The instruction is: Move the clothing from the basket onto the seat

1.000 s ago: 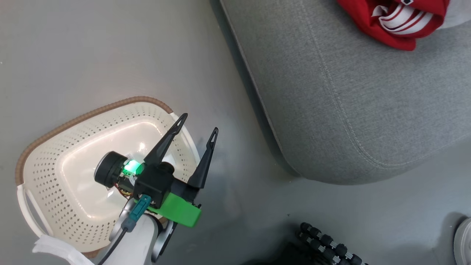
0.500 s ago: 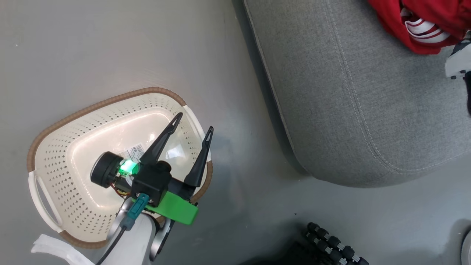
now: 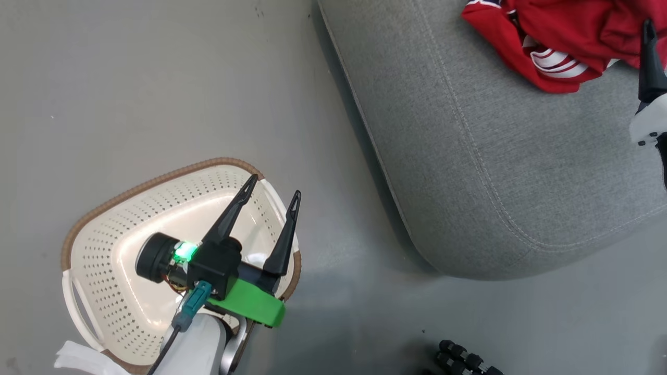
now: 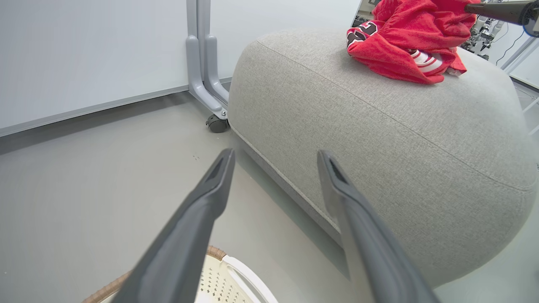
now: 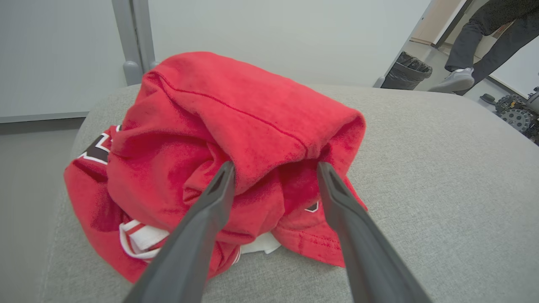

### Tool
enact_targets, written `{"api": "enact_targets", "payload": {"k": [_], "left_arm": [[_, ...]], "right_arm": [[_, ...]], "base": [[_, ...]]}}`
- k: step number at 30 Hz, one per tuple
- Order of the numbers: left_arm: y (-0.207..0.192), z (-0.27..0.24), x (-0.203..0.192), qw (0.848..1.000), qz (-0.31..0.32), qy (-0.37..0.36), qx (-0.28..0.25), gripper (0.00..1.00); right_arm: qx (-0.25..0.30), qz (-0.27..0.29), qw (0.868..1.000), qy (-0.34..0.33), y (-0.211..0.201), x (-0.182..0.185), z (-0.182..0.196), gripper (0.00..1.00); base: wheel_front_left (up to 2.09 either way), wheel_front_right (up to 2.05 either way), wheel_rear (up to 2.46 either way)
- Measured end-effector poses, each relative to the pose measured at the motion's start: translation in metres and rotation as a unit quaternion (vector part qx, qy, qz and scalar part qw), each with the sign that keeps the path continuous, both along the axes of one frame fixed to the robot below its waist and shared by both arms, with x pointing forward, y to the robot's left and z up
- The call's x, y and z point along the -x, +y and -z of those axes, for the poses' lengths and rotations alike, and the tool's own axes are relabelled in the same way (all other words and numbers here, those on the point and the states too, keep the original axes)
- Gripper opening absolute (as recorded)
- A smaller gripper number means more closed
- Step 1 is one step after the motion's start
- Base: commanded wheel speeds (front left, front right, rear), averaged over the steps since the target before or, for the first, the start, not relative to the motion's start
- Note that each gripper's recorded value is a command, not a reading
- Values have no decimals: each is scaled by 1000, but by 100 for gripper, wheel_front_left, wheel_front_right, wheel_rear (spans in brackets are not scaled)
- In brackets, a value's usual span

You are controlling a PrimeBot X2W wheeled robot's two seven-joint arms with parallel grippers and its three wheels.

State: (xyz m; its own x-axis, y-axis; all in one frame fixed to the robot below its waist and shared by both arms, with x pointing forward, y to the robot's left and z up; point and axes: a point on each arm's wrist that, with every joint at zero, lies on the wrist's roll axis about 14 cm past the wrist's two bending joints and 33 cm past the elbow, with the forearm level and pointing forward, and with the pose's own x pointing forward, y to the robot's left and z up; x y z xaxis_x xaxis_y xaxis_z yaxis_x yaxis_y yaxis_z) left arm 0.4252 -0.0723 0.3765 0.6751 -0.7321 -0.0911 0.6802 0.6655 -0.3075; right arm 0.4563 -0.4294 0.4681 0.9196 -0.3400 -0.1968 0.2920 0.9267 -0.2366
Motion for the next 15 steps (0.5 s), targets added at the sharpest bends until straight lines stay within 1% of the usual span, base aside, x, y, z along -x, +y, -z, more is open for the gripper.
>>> {"api": "enact_targets", "payload": {"k": [4,9,12,15], "left_arm": [[-3,-25,5,1000,-6,-14,14,100],[2,-48,14,999,-18,-29,19,100],[7,-64,19,998,-28,-42,21,100],[18,-81,19,997,-49,-56,26,100]], "right_arm": [[21,-22,999,-25,4,14,-30,100],[34,-48,996,-64,14,34,-65,100],[44,-70,992,-100,27,44,-92,100],[55,-97,983,-143,45,56,-121,100]], "base": [[0,0,0],[0,0,0],[0,0,0],[0,0,0]]}}
